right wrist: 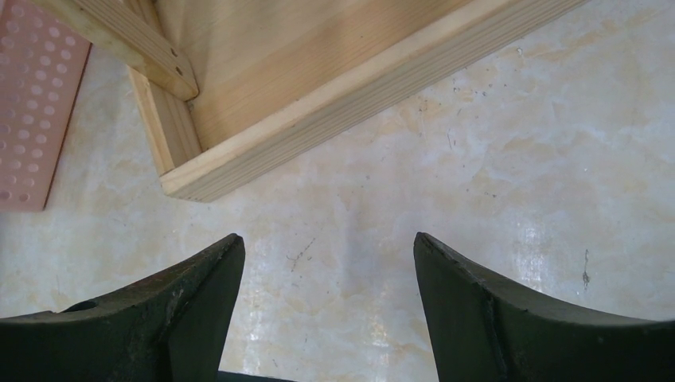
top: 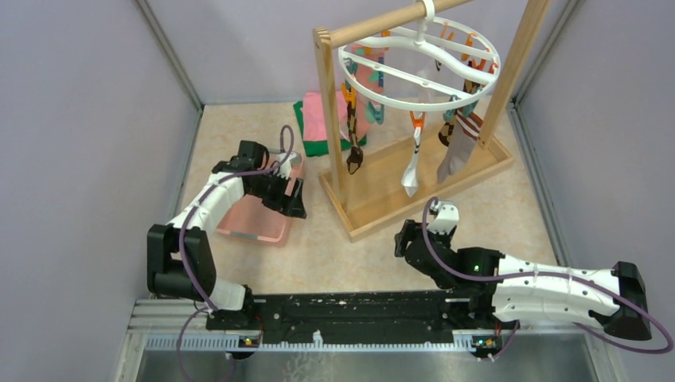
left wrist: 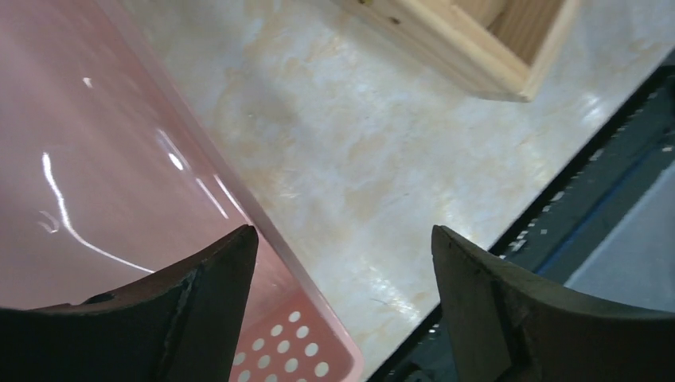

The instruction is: Remove the socks clipped to the hanger

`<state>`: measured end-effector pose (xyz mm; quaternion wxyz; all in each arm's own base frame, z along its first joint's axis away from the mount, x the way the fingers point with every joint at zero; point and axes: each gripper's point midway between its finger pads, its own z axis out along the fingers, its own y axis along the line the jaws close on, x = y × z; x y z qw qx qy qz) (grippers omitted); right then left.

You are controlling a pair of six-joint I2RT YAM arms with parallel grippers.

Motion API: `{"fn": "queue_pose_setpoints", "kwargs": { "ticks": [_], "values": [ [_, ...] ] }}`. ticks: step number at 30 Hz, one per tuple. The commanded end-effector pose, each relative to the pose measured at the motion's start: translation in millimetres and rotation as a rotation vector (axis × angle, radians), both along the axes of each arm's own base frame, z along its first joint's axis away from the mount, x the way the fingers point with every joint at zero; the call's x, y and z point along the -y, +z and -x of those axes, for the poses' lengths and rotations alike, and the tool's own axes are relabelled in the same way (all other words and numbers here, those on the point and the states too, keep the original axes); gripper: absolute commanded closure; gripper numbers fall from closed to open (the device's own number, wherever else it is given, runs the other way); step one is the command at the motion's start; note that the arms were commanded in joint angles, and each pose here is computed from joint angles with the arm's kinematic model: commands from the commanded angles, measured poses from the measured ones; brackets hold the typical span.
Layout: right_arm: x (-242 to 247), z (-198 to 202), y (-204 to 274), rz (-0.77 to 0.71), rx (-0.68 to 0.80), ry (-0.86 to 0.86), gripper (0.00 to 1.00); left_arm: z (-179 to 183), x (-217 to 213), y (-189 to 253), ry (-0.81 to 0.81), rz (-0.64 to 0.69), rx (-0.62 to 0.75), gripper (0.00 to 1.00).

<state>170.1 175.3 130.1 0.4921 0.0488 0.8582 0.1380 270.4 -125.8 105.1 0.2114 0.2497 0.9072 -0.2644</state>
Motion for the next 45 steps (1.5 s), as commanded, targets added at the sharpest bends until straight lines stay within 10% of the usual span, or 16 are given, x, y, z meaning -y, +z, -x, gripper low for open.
{"fn": "queue_pose_setpoints", "kwargs": {
  "ticks": [1,9,21,25,32,37,40,45],
  "values": [
    [-3.8,-3.0,15.4,-0.027,0.021,-0.012,0.22,-4.6,23.0,41.1,-0.048,0.165,-0.013,0.11],
    [-15.2,-4.8,15.4,-0.015,0.022,0.014,0.22,-56.2,-55.8,107.0,0.144,-0.057,0.254,0.03],
    [-29.2,5.4,39.2,-0.081,0.049,0.169,0.18,-94.4,-208.4,63.1,0.471,-0.474,0.366,0.35],
    [-30.9,10.8,49.5,-0.063,0.041,0.224,0.17,-84.4,-225.8,27.6,0.486,-0.537,0.312,0.36],
    [-22.3,14.2,82.1,-0.072,0.056,0.242,0.16,-53.1,-210.7,-3.4,0.425,-0.47,0.189,0.77],
    [-21.6,6.0,122.8,-0.051,0.108,0.224,0.16,-21.8,-188.6,-11.9,0.373,-0.403,0.136,0.85],
    [-21.9,-1.9,160.1,-0.048,0.177,0.216,0.15,-12.7,-183.8,2.7,0.35,-0.398,0.158,0.8],
    [-19.9,-19.5,197.4,0.0,0.238,0.207,0.12,-15.2,-178.5,75.8,0.322,-0.39,0.285,0.22]
  ]
}}
